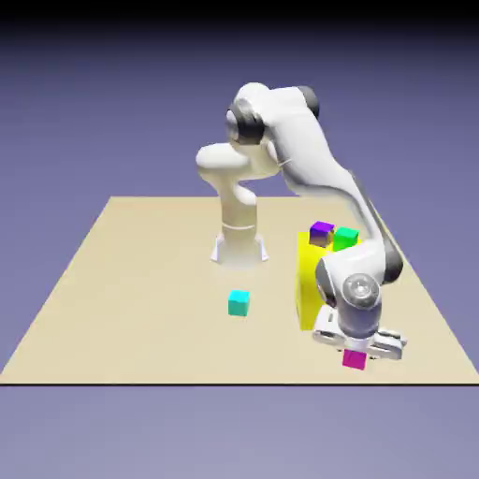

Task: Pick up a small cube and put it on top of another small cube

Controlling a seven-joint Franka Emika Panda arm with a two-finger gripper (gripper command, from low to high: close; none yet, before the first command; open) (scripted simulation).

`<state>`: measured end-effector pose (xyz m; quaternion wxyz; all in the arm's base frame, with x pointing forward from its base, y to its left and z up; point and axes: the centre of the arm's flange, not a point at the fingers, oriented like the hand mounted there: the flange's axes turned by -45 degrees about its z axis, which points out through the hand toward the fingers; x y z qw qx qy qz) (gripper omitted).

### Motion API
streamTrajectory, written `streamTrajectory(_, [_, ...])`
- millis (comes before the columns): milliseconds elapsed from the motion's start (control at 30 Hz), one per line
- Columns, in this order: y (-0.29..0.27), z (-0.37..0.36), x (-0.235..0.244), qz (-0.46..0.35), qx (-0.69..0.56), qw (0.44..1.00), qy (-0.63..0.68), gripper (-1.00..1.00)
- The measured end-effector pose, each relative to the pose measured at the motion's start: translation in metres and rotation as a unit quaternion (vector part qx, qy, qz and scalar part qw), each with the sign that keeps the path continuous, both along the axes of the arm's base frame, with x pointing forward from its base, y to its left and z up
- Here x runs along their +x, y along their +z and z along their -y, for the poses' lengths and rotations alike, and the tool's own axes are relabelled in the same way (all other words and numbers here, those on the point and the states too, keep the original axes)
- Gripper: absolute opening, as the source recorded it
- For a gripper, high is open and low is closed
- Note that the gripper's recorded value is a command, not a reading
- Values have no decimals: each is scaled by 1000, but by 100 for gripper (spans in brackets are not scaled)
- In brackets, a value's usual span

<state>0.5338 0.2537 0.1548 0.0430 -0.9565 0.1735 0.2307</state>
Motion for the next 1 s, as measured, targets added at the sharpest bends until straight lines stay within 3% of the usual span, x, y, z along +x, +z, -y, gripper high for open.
streamTrajectory(267, [50, 93, -28, 11, -19, 999, 39, -100])
streamTrajectory(667, [76, 231, -136, 5, -17, 996, 88, -100])
streamTrajectory(867, [77, 263, -192, 1, 0, 994, 111, -100])
streamTrajectory(1000, [28, 261, -208, 0, 0, 994, 111, -100])
